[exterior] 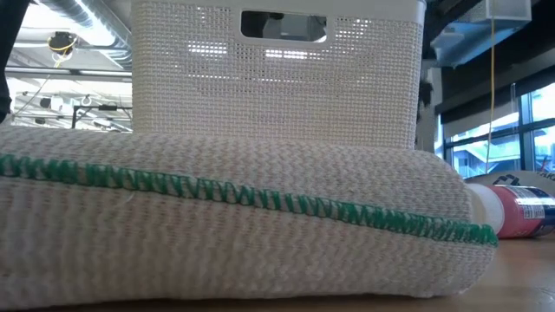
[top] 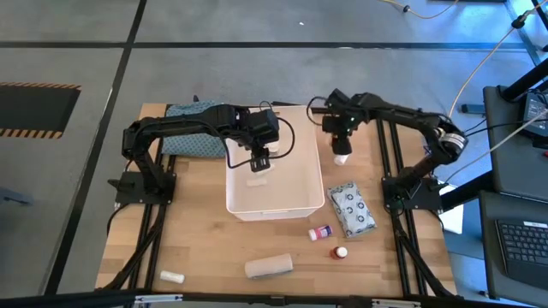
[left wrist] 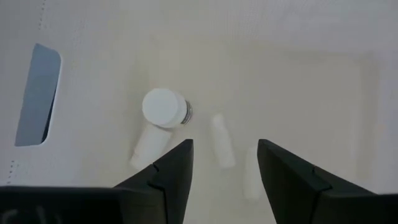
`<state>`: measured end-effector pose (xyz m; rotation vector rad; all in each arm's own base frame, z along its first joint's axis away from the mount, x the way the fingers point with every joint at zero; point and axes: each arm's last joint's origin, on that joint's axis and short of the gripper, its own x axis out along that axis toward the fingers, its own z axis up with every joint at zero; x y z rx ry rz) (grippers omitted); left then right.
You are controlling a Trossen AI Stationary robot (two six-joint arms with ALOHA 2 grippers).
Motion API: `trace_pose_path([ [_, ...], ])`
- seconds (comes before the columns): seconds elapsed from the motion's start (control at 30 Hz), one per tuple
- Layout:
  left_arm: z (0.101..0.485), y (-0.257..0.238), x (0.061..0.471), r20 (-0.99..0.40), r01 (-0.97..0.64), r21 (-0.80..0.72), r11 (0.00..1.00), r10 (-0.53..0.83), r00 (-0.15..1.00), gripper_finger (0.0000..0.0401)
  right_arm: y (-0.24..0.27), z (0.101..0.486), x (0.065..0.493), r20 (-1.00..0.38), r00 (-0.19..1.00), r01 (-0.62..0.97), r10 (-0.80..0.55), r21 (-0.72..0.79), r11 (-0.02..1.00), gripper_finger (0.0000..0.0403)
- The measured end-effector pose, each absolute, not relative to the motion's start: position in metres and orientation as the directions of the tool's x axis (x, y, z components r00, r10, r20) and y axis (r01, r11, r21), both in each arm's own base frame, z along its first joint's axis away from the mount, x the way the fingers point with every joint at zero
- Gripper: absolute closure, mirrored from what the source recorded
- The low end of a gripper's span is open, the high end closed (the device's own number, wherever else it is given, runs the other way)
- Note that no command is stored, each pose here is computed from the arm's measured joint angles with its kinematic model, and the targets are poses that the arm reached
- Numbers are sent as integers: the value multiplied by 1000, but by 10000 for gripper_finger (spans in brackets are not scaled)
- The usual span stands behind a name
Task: Pick & place medical supplies in basket/bin
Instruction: Put the orange pill bottle into the white bin
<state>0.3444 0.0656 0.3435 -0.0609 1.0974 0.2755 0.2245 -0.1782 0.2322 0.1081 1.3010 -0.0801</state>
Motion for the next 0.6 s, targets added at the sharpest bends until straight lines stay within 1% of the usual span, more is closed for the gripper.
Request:
trace_pose_path([
  [0.07,343,65,343,-892,-229,102,968,191,410,229,-175,255,223,-949,316,143,8,56,988,222],
  [0.17,343,66,337,-905,-226,137,965,214,367,230,-172,292,219,-923,383,192,-41,36,981,222],
  [0.27,347,65,327,-915,-261,172,950,252,316,229,-166,329,212,-879,464,236,-109,5,972,222],
  [0.37,351,65,320,-911,-305,199,931,291,293,228,-157,367,204,-801,572,268,-176,-20,963,222],
  [0.43,355,65,316,-907,-326,196,925,298,299,228,-150,391,200,-723,661,271,-201,-19,962,222],
  [0.5,360,64,312,-902,-341,189,921,300,310,228,-142,411,197,-614,764,257,-199,7,966,222],
  [0.6,364,63,308,-897,-365,177,914,302,322,229,-132,435,196,-404,905,187,-132,100,977,222],
])
